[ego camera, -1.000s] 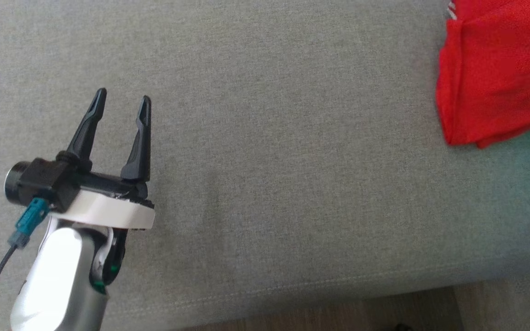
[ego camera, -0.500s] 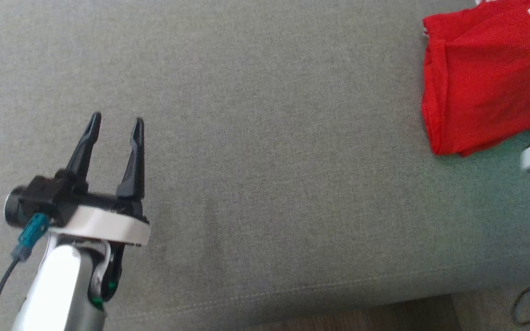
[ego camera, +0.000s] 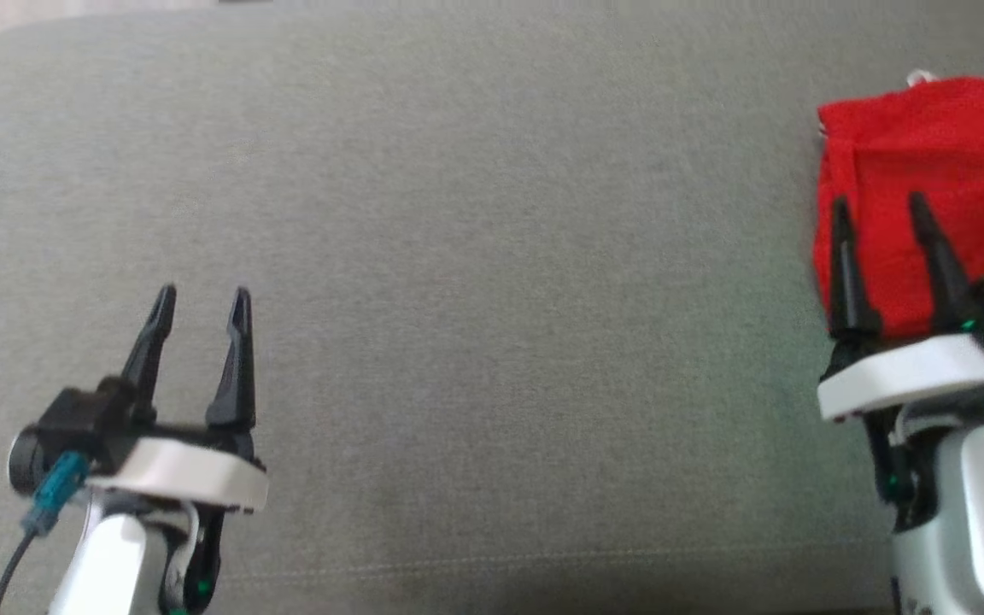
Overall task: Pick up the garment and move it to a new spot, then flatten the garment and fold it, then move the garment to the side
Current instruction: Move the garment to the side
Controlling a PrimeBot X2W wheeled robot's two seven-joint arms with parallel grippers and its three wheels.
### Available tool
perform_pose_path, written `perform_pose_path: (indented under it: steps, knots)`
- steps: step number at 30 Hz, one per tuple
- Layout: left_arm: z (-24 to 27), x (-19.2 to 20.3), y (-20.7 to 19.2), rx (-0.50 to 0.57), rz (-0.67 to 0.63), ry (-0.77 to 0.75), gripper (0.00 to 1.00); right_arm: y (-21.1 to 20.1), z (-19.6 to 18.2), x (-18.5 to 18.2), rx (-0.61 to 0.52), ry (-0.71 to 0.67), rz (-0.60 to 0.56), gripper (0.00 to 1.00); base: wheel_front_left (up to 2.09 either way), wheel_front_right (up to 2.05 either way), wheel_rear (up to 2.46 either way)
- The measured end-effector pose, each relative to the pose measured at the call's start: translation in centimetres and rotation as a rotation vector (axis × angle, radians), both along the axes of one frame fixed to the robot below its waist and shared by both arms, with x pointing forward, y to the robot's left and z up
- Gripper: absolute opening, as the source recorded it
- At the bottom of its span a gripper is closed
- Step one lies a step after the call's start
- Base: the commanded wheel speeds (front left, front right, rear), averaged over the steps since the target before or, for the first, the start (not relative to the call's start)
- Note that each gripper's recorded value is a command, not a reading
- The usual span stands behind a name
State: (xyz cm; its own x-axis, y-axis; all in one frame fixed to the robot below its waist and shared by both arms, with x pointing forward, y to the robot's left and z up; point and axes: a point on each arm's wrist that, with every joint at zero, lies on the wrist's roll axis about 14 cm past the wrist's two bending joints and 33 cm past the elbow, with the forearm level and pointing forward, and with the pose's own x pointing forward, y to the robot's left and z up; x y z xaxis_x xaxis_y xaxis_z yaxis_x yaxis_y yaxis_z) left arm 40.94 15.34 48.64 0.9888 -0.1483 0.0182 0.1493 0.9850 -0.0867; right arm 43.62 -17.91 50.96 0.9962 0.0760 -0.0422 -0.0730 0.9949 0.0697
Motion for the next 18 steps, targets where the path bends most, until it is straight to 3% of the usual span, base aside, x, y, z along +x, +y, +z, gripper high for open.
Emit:
perform_pose_path:
  steps: [18]
  knots:
    - [1.4, -6.6, 3.2, 0.017, 0.120, -0.014, 1.00, 2.5, 0.3, -5.2, 0.023, 0.000, 0.070, 1.00, 0.00, 0.00, 0.00]
